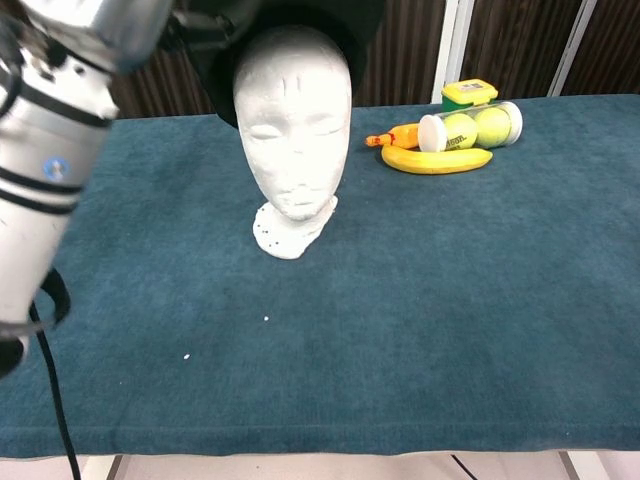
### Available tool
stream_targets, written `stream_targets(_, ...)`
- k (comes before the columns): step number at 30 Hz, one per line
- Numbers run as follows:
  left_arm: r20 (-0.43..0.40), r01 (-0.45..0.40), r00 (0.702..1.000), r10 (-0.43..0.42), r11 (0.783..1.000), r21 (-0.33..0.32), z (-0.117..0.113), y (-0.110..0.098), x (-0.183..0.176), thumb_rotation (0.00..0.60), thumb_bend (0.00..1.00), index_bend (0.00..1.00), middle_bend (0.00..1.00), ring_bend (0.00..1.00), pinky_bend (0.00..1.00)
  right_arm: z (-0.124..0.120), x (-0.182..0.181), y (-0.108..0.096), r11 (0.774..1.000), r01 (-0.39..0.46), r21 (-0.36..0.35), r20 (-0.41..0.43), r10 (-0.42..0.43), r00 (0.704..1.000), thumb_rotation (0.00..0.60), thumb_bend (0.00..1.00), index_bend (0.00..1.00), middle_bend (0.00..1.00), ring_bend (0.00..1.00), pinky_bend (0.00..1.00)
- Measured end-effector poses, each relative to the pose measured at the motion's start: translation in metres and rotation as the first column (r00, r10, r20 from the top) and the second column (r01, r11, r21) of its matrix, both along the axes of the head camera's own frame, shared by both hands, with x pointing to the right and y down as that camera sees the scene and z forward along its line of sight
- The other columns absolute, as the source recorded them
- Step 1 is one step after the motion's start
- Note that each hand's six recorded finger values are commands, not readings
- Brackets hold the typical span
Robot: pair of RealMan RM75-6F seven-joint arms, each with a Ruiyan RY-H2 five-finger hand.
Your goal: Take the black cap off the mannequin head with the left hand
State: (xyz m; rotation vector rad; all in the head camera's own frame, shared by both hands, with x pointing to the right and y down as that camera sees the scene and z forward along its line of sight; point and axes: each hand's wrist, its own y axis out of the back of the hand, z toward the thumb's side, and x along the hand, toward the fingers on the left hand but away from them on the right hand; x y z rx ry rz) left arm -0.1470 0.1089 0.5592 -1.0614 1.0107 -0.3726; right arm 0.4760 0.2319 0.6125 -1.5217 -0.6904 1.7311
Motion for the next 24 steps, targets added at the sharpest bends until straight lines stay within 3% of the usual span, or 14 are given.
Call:
stream_targets(8, -0.005, 0.09, 0.996, -0.09, 0.994, 0.058, -0.031, -0.037, -0.038, 0.6, 0.54, 0.71, 0.76, 0.7, 0.58, 0.004, -0.002, 0.001, 1.0, 0.007, -0.011, -0.01, -0.007, 1.0, 0.6, 0.06, 0.0, 0.04, 0.0, 0.14)
stream_targets(14, 0.013, 0.138, 0.99, -0.139, 0.989, 0.059, -0.039, -0.052, -0.056, 0.6, 0.54, 0.71, 0.76, 0.7, 0.58, 0.006, -0.005, 0.001, 1.0, 0.007, -0.015, -0.012, -0.007, 1.0, 0.6, 0.06, 0.0, 0.04, 0.0, 0.14)
stream_targets(20, 0.026, 0.156, 0.987, -0.158, 0.986, 0.054, -0.04, -0.051, -0.07, 0.6, 0.54, 0.71, 0.76, 0.71, 0.58, 0.004, -0.004, 0.001, 1.0, 0.007, -0.013, -0.009, -0.007, 1.0, 0.6, 0.06, 0.0, 0.04, 0.0, 0.15)
stream_targets(24, 0.1, 0.169, 0.98, -0.171, 0.985, 0.03, -0.028, -0.036, -0.096, 0.6, 0.54, 0.71, 0.76, 0.71, 0.57, 0.002, -0.003, 0.0, 1.0, 0.002, -0.012, -0.004, -0.002, 1.0, 0.6, 0.06, 0.0, 0.04, 0.0, 0.15)
